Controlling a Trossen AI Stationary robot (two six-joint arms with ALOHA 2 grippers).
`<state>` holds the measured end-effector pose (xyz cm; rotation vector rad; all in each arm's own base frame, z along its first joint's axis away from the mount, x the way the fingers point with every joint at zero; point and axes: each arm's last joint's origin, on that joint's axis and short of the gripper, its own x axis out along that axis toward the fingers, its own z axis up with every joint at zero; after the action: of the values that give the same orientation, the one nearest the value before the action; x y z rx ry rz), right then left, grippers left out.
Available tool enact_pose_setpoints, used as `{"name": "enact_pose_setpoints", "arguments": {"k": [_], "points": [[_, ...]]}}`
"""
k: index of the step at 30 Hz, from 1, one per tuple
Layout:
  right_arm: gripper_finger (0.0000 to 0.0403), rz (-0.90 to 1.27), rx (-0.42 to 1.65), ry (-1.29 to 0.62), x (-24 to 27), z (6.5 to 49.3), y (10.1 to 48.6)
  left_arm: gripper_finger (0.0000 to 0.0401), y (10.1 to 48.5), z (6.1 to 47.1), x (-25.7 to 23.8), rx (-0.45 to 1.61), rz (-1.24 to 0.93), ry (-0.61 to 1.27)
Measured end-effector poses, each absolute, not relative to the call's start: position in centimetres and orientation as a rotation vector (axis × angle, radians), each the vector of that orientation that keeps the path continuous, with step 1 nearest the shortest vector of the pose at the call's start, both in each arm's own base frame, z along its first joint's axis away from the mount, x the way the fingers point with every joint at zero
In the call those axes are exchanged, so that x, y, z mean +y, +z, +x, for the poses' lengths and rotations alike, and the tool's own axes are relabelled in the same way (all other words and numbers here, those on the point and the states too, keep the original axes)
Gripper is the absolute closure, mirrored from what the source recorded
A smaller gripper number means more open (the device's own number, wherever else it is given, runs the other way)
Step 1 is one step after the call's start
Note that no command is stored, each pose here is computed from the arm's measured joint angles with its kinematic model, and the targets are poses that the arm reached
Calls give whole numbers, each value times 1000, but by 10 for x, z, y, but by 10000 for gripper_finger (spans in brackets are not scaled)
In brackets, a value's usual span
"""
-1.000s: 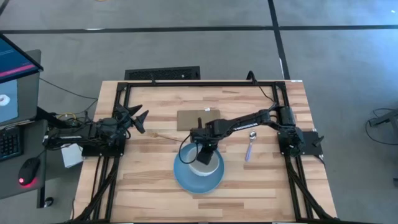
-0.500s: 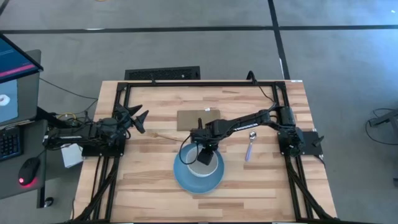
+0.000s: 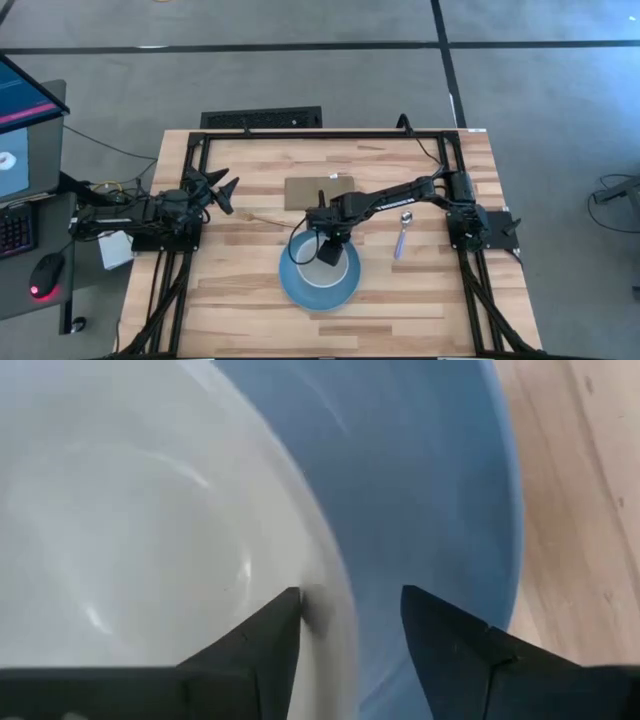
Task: Set table place
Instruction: Put the white bowl on the blue plate, then move the gold fork to the right of the blue plate
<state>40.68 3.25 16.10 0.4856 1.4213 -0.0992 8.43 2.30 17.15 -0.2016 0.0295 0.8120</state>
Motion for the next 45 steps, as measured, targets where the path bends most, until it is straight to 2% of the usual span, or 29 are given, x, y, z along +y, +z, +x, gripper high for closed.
{"name": "enact_pose_setpoints", "arguments": {"k": [10,40,45], "points": [[173,486,1421,-95,33,407,161,177,172,84,23,29,-203,812],[172,518,1443,-88,30,405,162,177,172,84,23,30,-199,812],[172,508,1419,-59,31,411,176,177,171,84,23,31,-198,812]]}}
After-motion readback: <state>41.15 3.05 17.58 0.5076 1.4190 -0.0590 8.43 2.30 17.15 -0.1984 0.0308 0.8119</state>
